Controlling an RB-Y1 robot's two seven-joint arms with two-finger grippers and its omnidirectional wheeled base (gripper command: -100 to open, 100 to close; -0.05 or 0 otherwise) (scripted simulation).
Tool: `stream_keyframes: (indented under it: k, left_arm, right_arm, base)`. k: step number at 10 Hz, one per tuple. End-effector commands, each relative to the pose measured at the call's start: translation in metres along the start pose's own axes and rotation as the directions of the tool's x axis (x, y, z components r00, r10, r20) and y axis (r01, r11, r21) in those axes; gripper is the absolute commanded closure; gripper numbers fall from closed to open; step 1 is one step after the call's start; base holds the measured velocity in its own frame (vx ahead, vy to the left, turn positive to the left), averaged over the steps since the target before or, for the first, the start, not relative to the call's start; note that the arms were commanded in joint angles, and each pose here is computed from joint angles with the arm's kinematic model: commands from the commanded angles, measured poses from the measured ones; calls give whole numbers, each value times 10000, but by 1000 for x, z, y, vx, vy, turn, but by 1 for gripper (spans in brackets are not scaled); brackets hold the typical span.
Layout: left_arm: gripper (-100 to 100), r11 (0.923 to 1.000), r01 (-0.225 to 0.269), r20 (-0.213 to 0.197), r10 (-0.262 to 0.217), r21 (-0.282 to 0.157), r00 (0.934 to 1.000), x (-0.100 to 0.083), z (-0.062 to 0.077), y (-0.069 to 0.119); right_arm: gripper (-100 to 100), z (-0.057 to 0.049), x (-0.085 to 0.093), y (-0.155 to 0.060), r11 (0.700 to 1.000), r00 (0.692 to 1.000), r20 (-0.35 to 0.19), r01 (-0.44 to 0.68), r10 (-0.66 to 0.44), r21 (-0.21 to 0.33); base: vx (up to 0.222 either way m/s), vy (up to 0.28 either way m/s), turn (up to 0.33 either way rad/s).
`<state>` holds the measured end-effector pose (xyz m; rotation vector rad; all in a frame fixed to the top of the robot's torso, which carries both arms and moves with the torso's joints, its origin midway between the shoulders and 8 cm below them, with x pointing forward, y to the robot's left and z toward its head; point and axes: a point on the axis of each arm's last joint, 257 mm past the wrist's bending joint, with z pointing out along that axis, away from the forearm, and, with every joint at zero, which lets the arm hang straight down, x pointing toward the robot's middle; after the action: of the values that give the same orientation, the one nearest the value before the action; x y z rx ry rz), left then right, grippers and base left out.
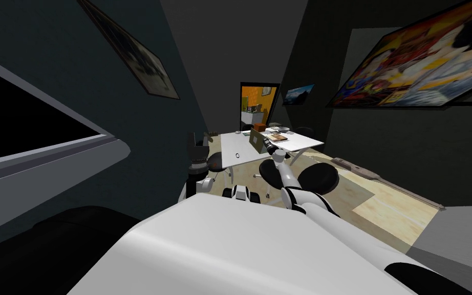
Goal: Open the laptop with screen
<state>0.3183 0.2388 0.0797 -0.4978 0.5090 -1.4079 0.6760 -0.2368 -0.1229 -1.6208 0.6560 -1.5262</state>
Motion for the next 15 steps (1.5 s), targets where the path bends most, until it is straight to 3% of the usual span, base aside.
stream_keyframes:
  k: [1,7,14,15]
  left_arm:
    - [0,10000,-1,0,1,0,10000,0,0,0]
    - [0,10000,-1,0,1,-1,10000,0,0,0]
    - [0,10000,-1,0,1,-1,10000,0,0,0]
    - [0,10000,-1,0,1,-1,10000,0,0,0]
  right_arm:
    - [100,2,4,7,9978,9978,136,-652,653,-114]
    - [100,3,12,18,9814,9813,278,-1895,1904,-319]
    - [100,5,29,34,9244,9252,350,-3750,3780,-693]
    - [100,5,27,34,9336,9343,356,-3518,3547,-677]
  base:
    - [18,-12,-24]
    - [13,-12,-15]
    - [13,-13,-18]
    - [7,-6,-5]
